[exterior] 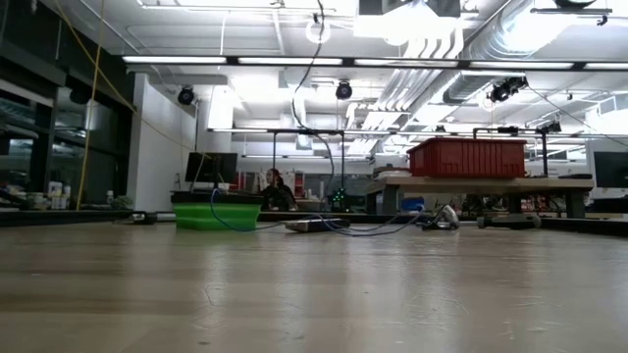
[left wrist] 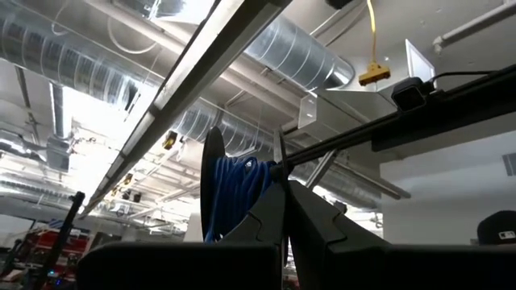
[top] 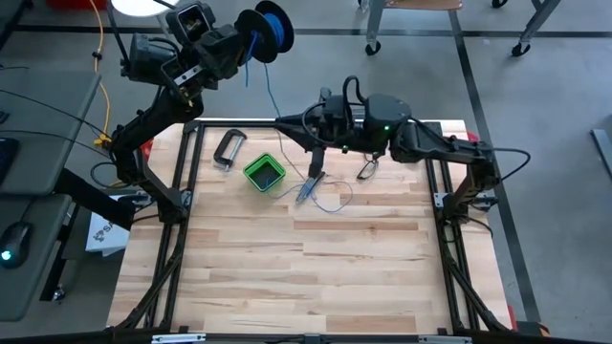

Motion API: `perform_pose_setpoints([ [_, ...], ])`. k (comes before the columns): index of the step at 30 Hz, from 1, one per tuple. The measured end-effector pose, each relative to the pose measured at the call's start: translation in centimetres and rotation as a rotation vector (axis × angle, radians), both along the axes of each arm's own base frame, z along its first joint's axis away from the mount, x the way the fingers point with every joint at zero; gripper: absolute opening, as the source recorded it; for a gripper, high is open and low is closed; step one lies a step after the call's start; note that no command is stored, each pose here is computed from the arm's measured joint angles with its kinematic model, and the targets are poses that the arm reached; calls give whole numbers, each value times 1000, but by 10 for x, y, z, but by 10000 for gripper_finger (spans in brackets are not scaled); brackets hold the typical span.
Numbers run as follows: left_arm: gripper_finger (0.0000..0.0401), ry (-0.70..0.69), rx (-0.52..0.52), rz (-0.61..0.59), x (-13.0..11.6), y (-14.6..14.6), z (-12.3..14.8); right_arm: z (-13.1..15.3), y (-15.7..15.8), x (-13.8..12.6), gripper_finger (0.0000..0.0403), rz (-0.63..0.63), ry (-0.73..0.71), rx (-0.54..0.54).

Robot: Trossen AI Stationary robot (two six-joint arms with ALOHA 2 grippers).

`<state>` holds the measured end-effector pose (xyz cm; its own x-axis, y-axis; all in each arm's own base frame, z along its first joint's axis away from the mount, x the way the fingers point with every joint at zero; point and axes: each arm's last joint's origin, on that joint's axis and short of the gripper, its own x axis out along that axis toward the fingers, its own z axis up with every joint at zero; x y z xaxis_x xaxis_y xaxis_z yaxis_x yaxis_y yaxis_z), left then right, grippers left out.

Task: Coil cords
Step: Coil the blue wire onto the spool

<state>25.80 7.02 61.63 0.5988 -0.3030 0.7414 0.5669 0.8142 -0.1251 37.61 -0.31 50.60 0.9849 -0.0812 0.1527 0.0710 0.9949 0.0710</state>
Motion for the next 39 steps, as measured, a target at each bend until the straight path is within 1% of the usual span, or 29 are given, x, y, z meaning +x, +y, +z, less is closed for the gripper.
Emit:
perform_pose_setpoints([
  [2, 1, 0, 0, 0, 0, 0, 0, 0, 1, 0, 52, 26, 2, -16],
  [3, 1, 0, 0, 0, 0, 0, 0, -1, 1, 0, 44, 27, 9, -16],
  [5, 1, -1, 0, 0, 0, 0, 0, -2, 2, 0, 15, 32, 19, -11],
  [6, 1, -1, 2, 3, 0, 0, 0, -2, 3, 0, 8, 34, 22, -5],
  [9, 1, -5, 27, 49, -4, 4, 1, 0, 7, -5, 3, 50, 40, 22],
  [12, 1, 13, 41, 109, -16, 11, 5, 7, 15, -20, 2, 73, 62, 14],
  [14, 1, 48, 41, 175, -25, 18, 6, 15, 20, -32, 1, 88, 59, 13],
  [17, 1, 136, 3, 272, -31, 28, 3, 23, 26, -48, 1, 109, 54, 12],
  [20, 1, 229, -46, 305, -31, 35, -2, 31, 31, -61, 0, 122, 41, 4],
  [22, 1, 304, -89, 286, -30, 36, -7, 37, 31, -72, 0, 124, 23, -3],
  [23, 1, 353, -106, 258, -30, 36, -9, 40, 30, -77, 0, 125, 12, -3],
  [26, 1, 565, -161, 144, -29, 34, -23, 48, 29, -92, 0, 120, -4, -4],
  [28, 1, 706, -188, 95, -29, 32, -35, 51, 28, -99, 0, 113, -3, -17],
  [31, 1, 854, -219, 73, -32, 25, -47, 55, 27, -109, 0, 112, -12, -19],
  [34, 1, 918, -235, 70, -39, 22, -52, 60, 25, -117, 0, 107, -32, -26],
  [37, 1, 946, -243, 51, -37, 18, -54, 60, 24, -120, 0, 100, -26, -41],
  [39, 1, 959, -254, 17, -34, 15, -55, 59, 24, -120, 0, 92, -20, -40],
])
